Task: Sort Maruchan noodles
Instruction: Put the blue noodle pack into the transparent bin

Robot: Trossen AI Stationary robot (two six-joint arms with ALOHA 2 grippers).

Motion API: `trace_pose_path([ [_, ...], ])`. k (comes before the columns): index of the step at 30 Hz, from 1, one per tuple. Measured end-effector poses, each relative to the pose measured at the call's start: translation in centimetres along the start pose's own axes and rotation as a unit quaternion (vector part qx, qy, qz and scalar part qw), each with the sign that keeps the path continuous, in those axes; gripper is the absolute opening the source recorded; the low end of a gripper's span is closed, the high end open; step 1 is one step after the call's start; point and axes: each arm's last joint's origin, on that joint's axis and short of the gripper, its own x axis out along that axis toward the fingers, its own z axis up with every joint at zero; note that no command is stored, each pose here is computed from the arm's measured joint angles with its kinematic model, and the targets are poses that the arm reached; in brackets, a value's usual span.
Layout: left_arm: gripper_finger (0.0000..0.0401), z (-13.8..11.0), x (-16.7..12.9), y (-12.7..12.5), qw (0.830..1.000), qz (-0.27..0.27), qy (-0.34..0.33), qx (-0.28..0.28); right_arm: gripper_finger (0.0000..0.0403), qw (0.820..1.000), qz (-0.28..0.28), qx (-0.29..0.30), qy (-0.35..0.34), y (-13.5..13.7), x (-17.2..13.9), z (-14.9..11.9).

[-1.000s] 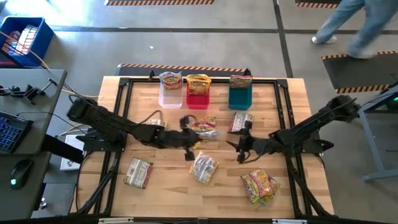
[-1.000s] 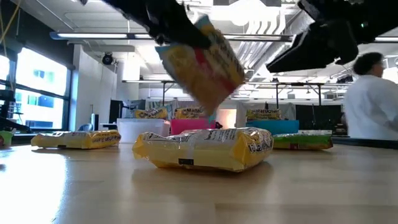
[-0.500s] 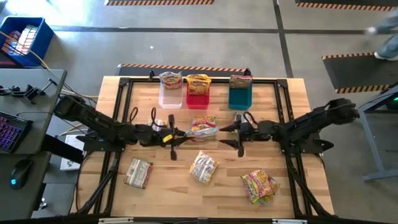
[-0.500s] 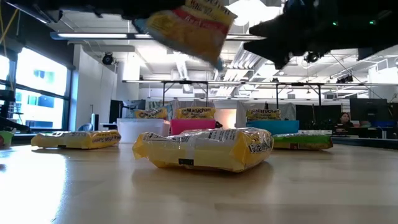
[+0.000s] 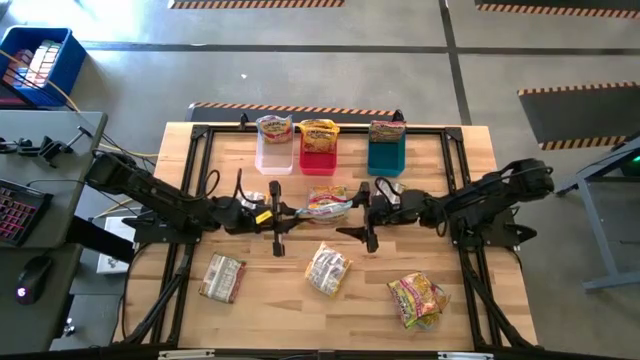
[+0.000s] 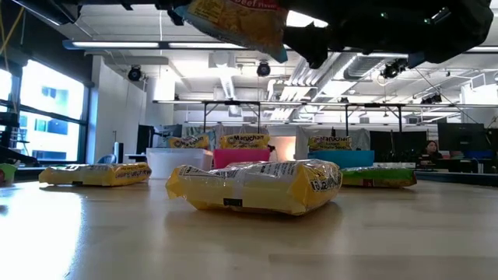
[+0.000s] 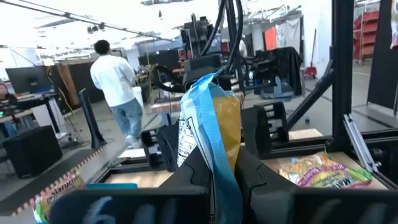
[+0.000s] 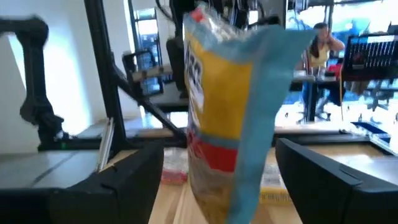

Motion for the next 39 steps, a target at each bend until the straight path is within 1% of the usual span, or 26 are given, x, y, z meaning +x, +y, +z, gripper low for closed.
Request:
trace_pose_path([
  [8,0.0005,0.2,0.0,0.1,1.000,-0.001,-0.013,-0.003,0.0293,0.999,0.021,-0.010,-0.022,0.0,1.4,0.5],
  [12,0.0005,0.4,0.0,0.1,1.000,-0.002,-0.025,-0.002,0.0274,0.999,0.030,-0.017,-0.024,-0.1,2.0,0.6],
  [16,0.0005,0.6,0.0,0.1,0.999,-0.001,-0.032,0.000,0.0237,0.999,0.038,-0.021,-0.033,-0.1,2.3,0.9],
  [20,0.0008,0.6,0.0,0.1,0.999,-0.001,-0.034,0.001,0.0185,0.998,0.038,-0.026,-0.041,-0.1,2.3,1.0],
  [24,0.0024,0.7,0.0,0.1,0.999,-0.002,-0.036,-0.008,0.0133,0.998,0.038,-0.027,-0.042,-0.1,2.3,1.0],
  [27,0.0043,0.6,0.0,0.1,0.999,-0.001,-0.031,-0.012,0.0111,0.998,0.038,-0.028,-0.041,-0.1,2.3,1.0],
  [29,0.0058,0.5,-0.1,0.1,1.000,-0.002,-0.020,-0.012,0.0107,0.998,0.036,-0.031,-0.035,-0.1,2.3,0.9],
  [32,0.0079,0.5,-0.5,0.3,1.000,0.006,0.013,-0.018,0.0111,0.999,0.023,-0.041,-0.021,-0.2,2.3,0.7],
  [36,0.0106,0.4,-1.6,0.9,0.996,0.026,0.086,-0.019,0.0115,0.998,0.003,-0.055,0.009,-0.3,2.0,0.7],
  [39,0.0123,0.3,-2.8,1.4,0.989,0.027,0.139,-0.031,0.0114,0.995,-0.021,-0.072,0.060,-0.4,1.9,1.0],
])
